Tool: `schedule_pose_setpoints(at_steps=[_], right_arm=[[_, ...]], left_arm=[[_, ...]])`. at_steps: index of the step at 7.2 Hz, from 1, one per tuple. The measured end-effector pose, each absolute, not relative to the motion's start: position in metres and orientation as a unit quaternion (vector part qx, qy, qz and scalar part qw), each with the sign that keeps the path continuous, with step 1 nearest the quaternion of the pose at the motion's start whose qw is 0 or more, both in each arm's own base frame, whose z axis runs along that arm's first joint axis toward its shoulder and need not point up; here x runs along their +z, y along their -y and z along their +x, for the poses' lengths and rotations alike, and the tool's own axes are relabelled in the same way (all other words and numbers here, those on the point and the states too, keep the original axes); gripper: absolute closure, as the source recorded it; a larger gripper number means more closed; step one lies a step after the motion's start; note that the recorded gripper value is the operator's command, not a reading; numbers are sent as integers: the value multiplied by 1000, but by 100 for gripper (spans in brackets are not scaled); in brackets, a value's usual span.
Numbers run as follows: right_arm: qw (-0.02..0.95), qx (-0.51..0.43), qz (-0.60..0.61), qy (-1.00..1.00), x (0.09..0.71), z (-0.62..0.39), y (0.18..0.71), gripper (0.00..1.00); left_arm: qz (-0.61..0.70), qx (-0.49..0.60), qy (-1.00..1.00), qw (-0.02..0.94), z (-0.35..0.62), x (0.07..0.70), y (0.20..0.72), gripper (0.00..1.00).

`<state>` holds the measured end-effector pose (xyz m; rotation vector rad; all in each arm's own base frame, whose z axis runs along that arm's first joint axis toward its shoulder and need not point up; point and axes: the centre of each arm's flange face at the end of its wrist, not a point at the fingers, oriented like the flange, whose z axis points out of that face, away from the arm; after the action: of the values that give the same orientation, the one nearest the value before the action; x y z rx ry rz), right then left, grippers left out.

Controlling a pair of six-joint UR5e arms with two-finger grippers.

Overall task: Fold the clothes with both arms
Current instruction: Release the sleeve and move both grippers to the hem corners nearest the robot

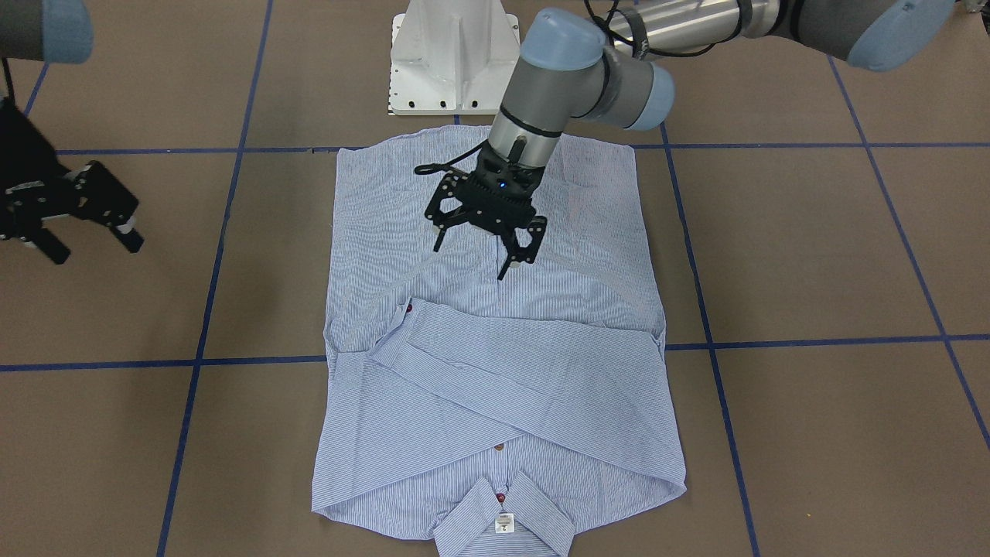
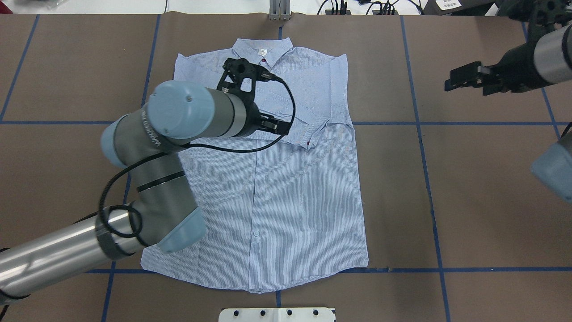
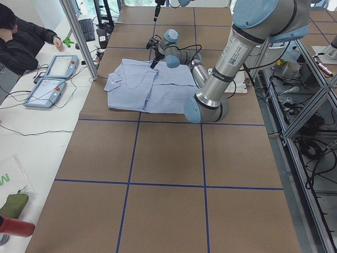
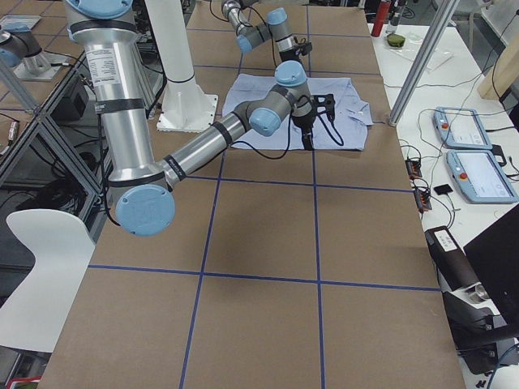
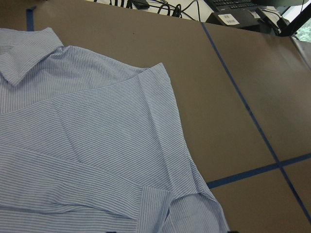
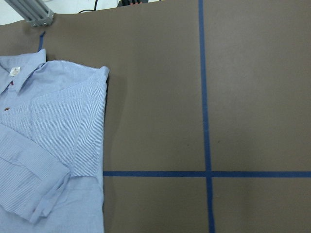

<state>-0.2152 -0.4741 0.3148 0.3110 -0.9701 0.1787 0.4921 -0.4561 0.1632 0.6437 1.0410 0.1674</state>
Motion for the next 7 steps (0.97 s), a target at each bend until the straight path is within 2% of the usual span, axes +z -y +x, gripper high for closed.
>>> schedule_pose_setpoints(at_steps=[4, 5, 7], right_arm=[[867, 143, 139, 456, 248, -346, 326, 0], [870, 153, 139, 447, 237, -359, 291, 0], [868, 166, 146, 445, 231, -378, 253, 0]], left_arm=[[305, 90, -466, 826, 370, 249, 389, 0], [285, 67, -463, 837, 344, 281, 372, 0], [235, -2, -482, 844, 314, 339, 337, 0]])
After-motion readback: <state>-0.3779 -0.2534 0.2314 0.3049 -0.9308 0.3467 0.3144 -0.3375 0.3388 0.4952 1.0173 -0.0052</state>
